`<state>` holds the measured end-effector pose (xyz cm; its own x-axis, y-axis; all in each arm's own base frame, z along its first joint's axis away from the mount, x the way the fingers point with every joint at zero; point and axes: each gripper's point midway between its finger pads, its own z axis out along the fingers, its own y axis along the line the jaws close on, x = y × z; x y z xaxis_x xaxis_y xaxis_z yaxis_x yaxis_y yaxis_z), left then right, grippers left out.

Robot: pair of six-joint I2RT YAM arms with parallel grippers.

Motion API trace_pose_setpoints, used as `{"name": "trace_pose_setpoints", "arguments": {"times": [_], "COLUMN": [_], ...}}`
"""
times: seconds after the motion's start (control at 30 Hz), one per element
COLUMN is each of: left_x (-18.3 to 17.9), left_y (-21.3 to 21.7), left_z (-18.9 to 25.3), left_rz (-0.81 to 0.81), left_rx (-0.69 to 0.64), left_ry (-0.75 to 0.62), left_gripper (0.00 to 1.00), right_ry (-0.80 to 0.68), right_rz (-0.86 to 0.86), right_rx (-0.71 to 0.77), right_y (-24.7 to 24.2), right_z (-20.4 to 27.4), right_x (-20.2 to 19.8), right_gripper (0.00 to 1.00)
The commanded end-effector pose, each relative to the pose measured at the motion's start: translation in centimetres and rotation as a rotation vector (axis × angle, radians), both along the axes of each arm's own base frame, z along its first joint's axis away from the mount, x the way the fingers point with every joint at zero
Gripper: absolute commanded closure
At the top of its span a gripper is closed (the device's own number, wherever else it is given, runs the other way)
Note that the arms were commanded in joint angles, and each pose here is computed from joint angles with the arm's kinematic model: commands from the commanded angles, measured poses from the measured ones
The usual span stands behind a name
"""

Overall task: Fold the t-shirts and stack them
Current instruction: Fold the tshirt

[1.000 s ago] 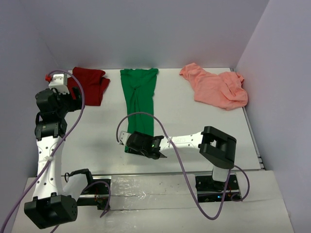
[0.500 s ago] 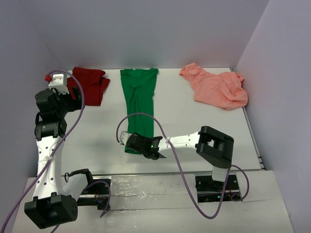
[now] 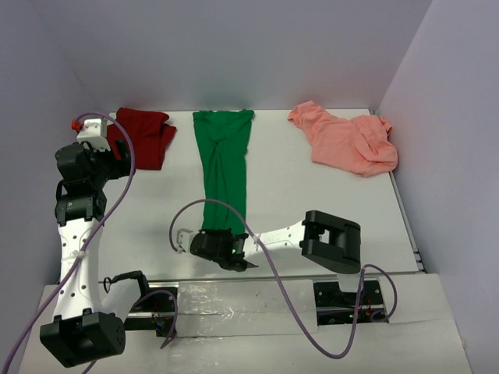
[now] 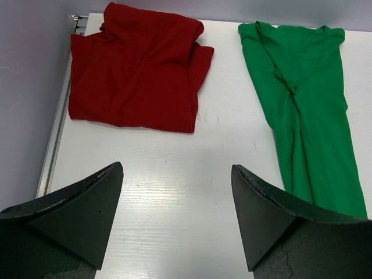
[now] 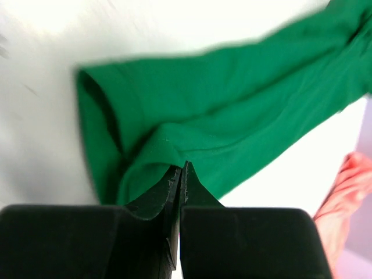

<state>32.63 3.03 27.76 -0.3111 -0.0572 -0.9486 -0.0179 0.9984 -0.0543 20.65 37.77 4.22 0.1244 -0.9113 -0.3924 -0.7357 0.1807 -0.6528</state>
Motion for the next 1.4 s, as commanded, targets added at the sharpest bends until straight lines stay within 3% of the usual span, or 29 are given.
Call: {"name": "trace_pose_setpoints", "arguments": {"times": [0.0, 0.33, 0.5, 0.53, 0.57, 0.6, 0.67, 0.8, 0.9, 0.93, 1.1, 1.13, 1.3, 1.37], "left_x": [0.0, -0.1, -0.1, -0.1, -0.1, -0.1, -0.1, -0.3, -0.4, -0.4, 0.1, 0.3, 1.4, 2.5], "left_y": [0.1, 0.0, 0.1, 0.1, 0.2, 0.2, 0.2, 0.3, 0.3, 0.3, -0.7, -1.3, -6.1, -6.9], "left_z": [1.1, 1.5, 1.4, 1.3, 1.2, 1.2, 1.1, 1.0, 1.0, 1.0, 0.9, 1.0, -0.6, -1.9], "left_rz": [0.001, -0.008, -0.011, -0.010, -0.008, -0.008, -0.011, -0.008, -0.008, -0.007, -0.070, -0.106, -0.379, -0.428], "left_rx": [-0.008, -0.019, -0.022, -0.023, -0.023, -0.023, -0.025, -0.022, -0.024, -0.023, -0.051, -0.061, -0.152, -0.118], "left_ry": [-0.051, -0.058, -0.054, -0.051, -0.051, -0.051, -0.050, -0.050, -0.053, -0.058, -0.054, -0.053, 0.033, 0.071], "left_gripper": [0.16, 0.16, 0.16, 0.16, 0.16, 0.16, 0.16, 0.16, 0.16, 0.16, 0.16, 0.15, 0.17, 0.17], "right_ry": [-0.142, -0.254, -0.338, -0.369, -0.401, -0.415, -0.386, -0.088, 0.010, 0.036, 0.235, 0.241, 0.216, 0.241], "right_rz": [0.055, 0.314, 0.389, 0.418, 0.415, 0.434, 0.428, 0.318, 0.256, 0.202, 0.005, -0.070, -0.191, -0.248], "right_rx": [0.062, -0.088, -0.087, -0.096, -0.029, -0.005, 0.047, 0.233, 0.315, 0.313, 0.576, 0.600, 0.720, 0.751], "right_y": [3.6, 6.3, 7.7, 7.9, 8.3, 8.6, 9.3, 9.7, 8.9, 7.7, 5.1, 3.1, -2.9, -5.5], "right_z": [2.5, -1.2, -2.5, -2.3, -1.5, -1.0, 0.4, 2.4, 5.2, 5.5, 12.4, 13.5, 19.1, 19.7], "right_x": [0.2, -3.6, -5.0, -5.1, -5.2, -5.4, -5.5, -4.6, -3.3, -1.6, 4.6, 7.2, 11.4, 12.7], "right_gripper": [1.00, 1.00, 0.75, 0.63, 0.42, 0.33, 0.26, 0.25, 0.25, 0.24, 0.24, 0.24, 0.23, 0.23]}}
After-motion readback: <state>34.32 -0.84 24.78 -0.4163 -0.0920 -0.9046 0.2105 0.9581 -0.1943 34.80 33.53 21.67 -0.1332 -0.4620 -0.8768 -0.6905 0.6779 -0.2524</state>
